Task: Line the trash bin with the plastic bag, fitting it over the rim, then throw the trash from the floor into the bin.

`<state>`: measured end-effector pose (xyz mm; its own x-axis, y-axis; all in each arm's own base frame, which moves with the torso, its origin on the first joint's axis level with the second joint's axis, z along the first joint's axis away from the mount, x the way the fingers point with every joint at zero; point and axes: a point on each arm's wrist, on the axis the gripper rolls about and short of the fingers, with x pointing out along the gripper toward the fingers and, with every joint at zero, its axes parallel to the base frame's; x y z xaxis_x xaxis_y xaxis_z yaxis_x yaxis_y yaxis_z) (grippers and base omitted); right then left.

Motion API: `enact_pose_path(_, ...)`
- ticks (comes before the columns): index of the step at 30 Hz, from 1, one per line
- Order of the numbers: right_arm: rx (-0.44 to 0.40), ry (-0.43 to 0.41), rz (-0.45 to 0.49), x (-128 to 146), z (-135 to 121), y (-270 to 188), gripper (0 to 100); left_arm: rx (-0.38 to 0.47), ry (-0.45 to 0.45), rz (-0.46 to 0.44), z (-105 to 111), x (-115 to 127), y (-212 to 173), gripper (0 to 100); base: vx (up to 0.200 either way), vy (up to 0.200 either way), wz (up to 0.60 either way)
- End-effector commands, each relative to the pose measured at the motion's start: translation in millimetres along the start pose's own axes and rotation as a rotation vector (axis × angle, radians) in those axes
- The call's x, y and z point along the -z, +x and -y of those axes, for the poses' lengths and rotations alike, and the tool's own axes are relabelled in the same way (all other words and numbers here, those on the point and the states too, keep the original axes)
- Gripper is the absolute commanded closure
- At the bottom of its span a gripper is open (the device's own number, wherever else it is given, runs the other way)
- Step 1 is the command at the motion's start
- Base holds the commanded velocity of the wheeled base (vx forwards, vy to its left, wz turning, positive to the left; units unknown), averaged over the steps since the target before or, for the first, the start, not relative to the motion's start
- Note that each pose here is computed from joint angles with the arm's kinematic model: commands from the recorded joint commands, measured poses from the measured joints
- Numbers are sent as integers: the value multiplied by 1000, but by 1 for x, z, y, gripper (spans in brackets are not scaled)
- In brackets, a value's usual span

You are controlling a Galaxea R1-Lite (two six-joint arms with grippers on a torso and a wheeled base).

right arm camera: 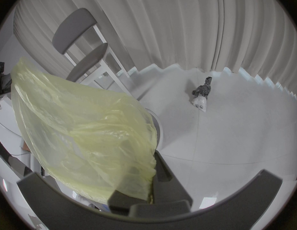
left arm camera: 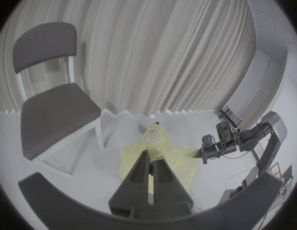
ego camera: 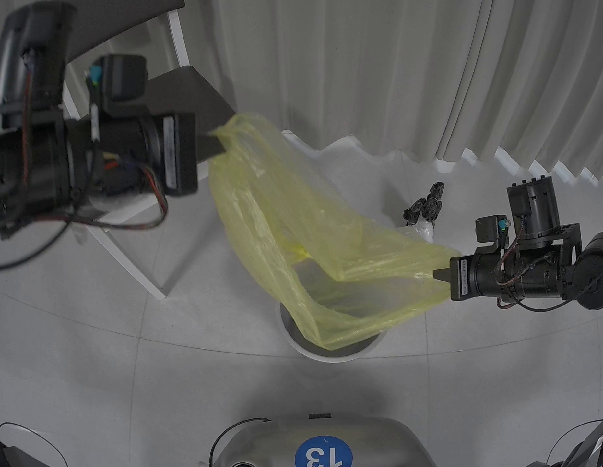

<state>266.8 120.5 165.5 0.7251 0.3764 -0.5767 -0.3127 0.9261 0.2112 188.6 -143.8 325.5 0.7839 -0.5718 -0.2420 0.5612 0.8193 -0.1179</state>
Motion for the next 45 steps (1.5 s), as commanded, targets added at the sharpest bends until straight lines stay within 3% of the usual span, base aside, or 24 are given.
enact_pose_path(1,64,-32,-65,5,20,8,100,-18,-35,-135,-4,57,41,100,0,0,0)
enact_pose_path(6,95,-29,-112,12,32,20,100,-19,-71,-149,-7,78,59,100,0,0,0)
enact_pose_path(14,117,-13,-178,26,43,38,100,-22,-151,-169,-11,89,75,100,0,0,0)
enact_pose_path(24,125,16,-194,38,57,76,100,-37,-186,-197,-31,113,106,100,0,0,0)
enact_pose_path(29,111,24,-161,44,56,99,100,-24,-197,-176,-40,121,126,100,0,0,0)
enact_pose_path(37,95,60,-183,58,52,126,100,-28,-270,-225,-50,146,153,100,0,0,0)
enact_pose_path(45,66,47,-227,68,42,113,100,-47,-284,-283,-53,141,131,100,0,0,0)
